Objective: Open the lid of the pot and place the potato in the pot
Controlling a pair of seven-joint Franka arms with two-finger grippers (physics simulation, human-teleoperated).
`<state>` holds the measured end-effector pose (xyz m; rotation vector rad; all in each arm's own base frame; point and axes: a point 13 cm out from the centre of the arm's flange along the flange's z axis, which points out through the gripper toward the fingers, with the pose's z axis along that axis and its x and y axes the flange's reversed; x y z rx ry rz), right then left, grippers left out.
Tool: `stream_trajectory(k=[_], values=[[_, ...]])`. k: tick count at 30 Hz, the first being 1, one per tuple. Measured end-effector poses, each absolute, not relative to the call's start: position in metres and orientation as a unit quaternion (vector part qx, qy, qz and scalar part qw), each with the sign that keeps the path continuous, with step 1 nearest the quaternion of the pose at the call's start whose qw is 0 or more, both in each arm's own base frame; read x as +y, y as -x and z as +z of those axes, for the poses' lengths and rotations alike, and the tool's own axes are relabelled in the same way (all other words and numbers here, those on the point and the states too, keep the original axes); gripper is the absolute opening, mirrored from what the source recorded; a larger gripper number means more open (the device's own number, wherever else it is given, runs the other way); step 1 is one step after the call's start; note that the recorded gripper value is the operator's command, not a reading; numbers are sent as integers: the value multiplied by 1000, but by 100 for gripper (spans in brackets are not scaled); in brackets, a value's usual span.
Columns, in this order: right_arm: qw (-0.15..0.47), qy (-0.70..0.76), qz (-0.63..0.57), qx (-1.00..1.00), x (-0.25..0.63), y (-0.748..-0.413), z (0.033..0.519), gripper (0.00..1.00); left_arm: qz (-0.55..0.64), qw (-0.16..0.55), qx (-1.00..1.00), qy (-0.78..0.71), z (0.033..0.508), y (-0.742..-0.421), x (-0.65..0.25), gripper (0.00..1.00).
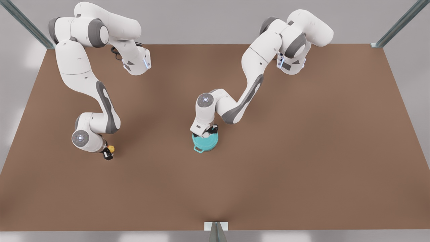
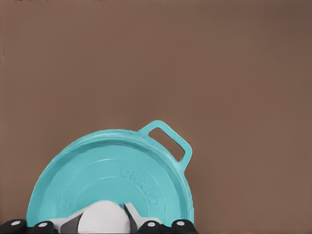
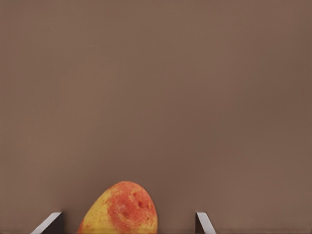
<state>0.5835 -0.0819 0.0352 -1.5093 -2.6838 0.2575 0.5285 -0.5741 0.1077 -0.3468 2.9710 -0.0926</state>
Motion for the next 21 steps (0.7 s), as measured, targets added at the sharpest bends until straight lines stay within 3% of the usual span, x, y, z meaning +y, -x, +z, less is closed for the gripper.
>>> stream_trajectory(k=[5,9,12,13,14,16,18,19,21], values=[[25,493,83,-865,-81,-584,35,72,-25,86,987,136,137,-558,-555,26],[24,499,82,-862,-81,-584,35,60,1,77,975,209,129,-658,-422,26],[23,502,82,-861,-81,-585,36,56,15,64,973,220,80,-692,-349,27],[22,503,81,-860,-81,-585,36,56,16,62,975,213,69,-694,-343,57],[22,504,81,-860,-81,-585,36,56,15,62,977,203,64,-695,-341,100],[20,507,79,-858,-81,-587,40,56,2,67,982,179,67,-699,-347,100],[16,508,76,-858,-79,-590,47,56,-2,78,984,161,106,-712,-335,100],[13,508,73,-858,-76,-592,52,56,-4,85,983,160,149,-724,-316,100],[6,506,65,-860,-66,-599,66,55,-11,100,976,193,293,-743,-223,100]])
